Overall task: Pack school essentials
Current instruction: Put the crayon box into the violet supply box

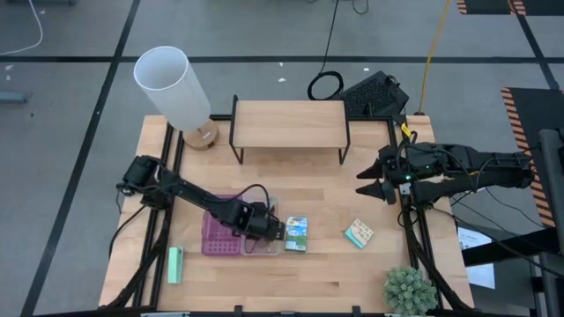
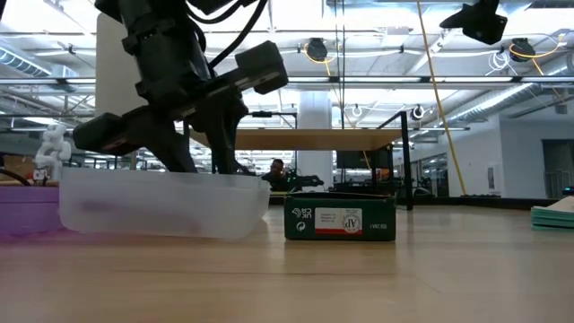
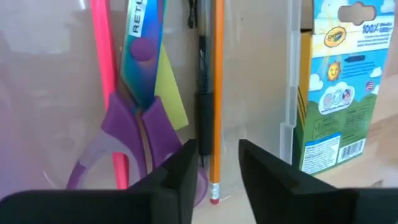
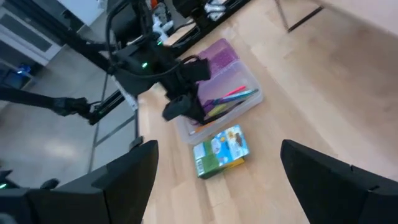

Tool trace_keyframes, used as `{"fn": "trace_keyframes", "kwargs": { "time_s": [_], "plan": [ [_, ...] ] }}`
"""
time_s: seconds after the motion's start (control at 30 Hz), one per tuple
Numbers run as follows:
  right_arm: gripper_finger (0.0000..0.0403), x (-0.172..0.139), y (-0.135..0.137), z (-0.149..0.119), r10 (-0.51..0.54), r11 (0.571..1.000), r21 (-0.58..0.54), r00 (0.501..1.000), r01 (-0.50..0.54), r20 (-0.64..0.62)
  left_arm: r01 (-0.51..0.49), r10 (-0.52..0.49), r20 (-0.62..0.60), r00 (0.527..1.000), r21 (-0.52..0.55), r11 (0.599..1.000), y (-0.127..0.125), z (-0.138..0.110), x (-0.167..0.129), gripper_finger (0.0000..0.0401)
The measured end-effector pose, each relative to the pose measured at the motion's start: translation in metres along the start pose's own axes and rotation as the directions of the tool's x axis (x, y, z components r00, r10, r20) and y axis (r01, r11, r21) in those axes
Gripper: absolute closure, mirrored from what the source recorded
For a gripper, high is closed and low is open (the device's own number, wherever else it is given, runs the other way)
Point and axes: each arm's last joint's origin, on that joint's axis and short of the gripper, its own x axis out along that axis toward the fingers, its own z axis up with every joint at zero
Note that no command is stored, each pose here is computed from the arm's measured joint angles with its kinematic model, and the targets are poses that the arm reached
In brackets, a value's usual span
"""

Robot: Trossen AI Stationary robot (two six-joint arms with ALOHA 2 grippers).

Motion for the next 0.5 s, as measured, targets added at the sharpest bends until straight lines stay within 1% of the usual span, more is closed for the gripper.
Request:
{"fn": "trace_keyframes", "kwargs": {
  "time_s": [0.1, 0.2, 0.27, 0.43, 0.5],
  "plan": [
    [0.0074, 0.0, 0.0, 0.0, 0.007, 1.0, 0.01, 1.0, -0.007, -0.004, 0.0, 0.0, -0.015, 1.0, -0.006, 1.0, -0.001, 0.002, 0.0, 0.0257],
    [0.0074, 0.0, 0.0, 0.0, 0.006, 0.999, 0.033, 1.0, -0.006, -0.004, 0.028, -0.028, -0.021, 0.999, 0.006, 1.0, -0.003, 0.004, -0.01, 0.0244],
    [0.0074, 0.0, 0.0, 0.0, 0.005, 0.998, 0.068, 1.0, -0.005, -0.004, 0.062, -0.062, -0.013, 0.998, 0.018, 0.998, -0.005, 0.006, -0.021, 0.0241],
    [0.0074, 0.005, 0.0, 0.0, -0.01, 0.984, 0.18, 1.0, 0.013, -0.015, 0.13, -0.138, 0.072, 0.988, 0.097, 0.987, -0.008, 0.012, -0.053, 0.024],
    [0.0074, 0.009, -0.001, 0.001, -0.037, 0.969, 0.242, 0.999, 0.04, -0.015, 0.131, -0.144, 0.09, 0.985, 0.139, 0.982, -0.006, 0.015, -0.065, 0.024]
  ]
}}
